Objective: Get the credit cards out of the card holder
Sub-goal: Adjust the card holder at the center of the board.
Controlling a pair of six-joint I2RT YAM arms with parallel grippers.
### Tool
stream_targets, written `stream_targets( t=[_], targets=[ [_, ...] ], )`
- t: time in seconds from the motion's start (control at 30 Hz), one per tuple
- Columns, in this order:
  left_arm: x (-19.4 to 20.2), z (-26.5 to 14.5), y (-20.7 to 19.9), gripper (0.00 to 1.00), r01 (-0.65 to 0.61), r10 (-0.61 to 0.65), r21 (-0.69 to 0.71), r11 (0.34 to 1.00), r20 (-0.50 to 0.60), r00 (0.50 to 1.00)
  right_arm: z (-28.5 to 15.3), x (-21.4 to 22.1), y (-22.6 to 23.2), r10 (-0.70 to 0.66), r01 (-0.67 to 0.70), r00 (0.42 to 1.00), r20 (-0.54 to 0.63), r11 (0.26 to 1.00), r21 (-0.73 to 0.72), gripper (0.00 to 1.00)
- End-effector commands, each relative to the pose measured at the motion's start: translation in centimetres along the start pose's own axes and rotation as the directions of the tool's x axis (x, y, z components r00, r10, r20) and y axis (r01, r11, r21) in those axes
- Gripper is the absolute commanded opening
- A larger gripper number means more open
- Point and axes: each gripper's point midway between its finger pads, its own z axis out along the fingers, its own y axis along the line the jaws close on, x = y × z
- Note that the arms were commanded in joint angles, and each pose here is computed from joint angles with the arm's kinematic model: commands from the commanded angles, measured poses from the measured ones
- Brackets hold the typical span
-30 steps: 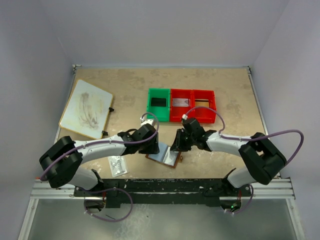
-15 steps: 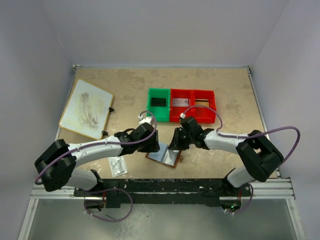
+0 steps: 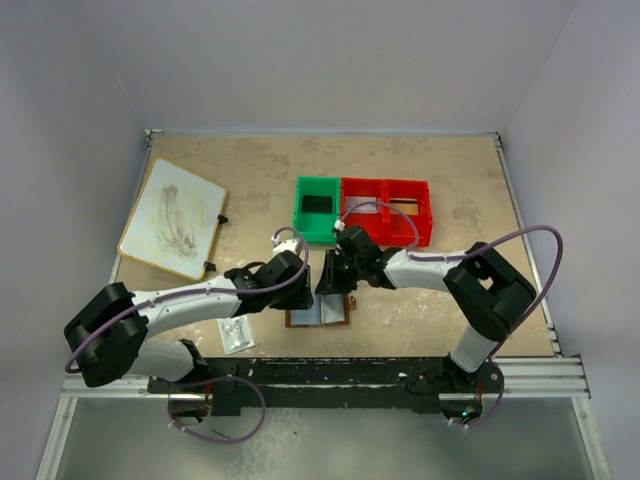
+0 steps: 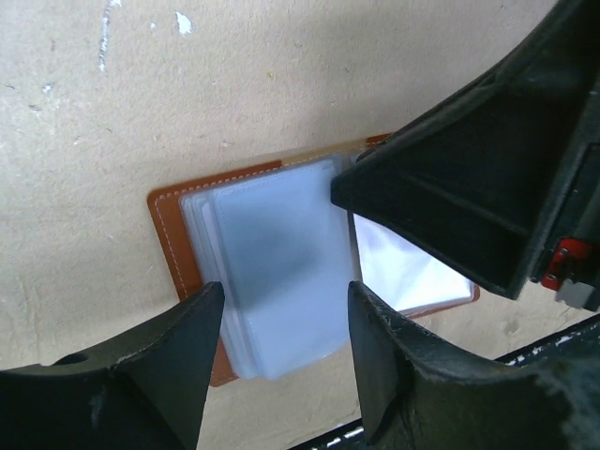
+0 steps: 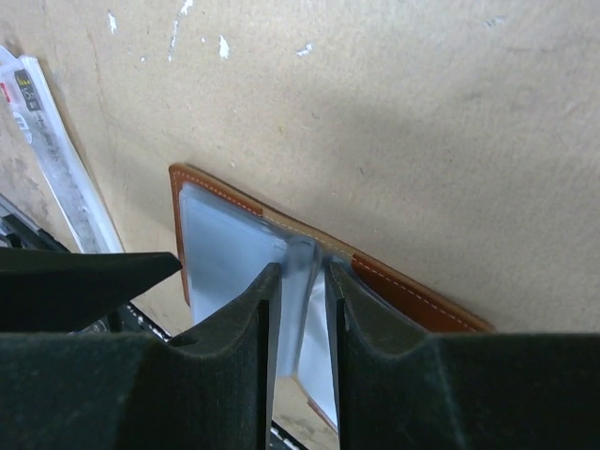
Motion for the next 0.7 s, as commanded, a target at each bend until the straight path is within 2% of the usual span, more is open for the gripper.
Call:
stream_targets(
  t=[0.0, 0.3, 0.67],
  targets=[
    [-1.5, -1.1, -0.2, 0.53, 0.035, -0.035, 0.007, 0.999, 0.079, 0.996, 0.6, 0.7, -1.7, -0.053, 0.056, 0.998, -0.043, 0.995, 0.081, 0.3],
    [-1.4, -1.6, -2.7, 0.53, 0.071, -0.079, 0.13, 0.989, 0.052, 0.996, -0.6, 0.5, -2.2, -0.04, 0.04, 0.999, 0.0, 0.994, 0.104, 0.28],
    [-0.5, -0.7, -1.7, 0.52, 0.075, -0.077, 0.084, 0.994, 0.024, 0.997, -2.2, 1.0, -2.6, -0.025, 0.023, 1.0, 0.013, 0.993, 0.117, 0.27]
  ],
)
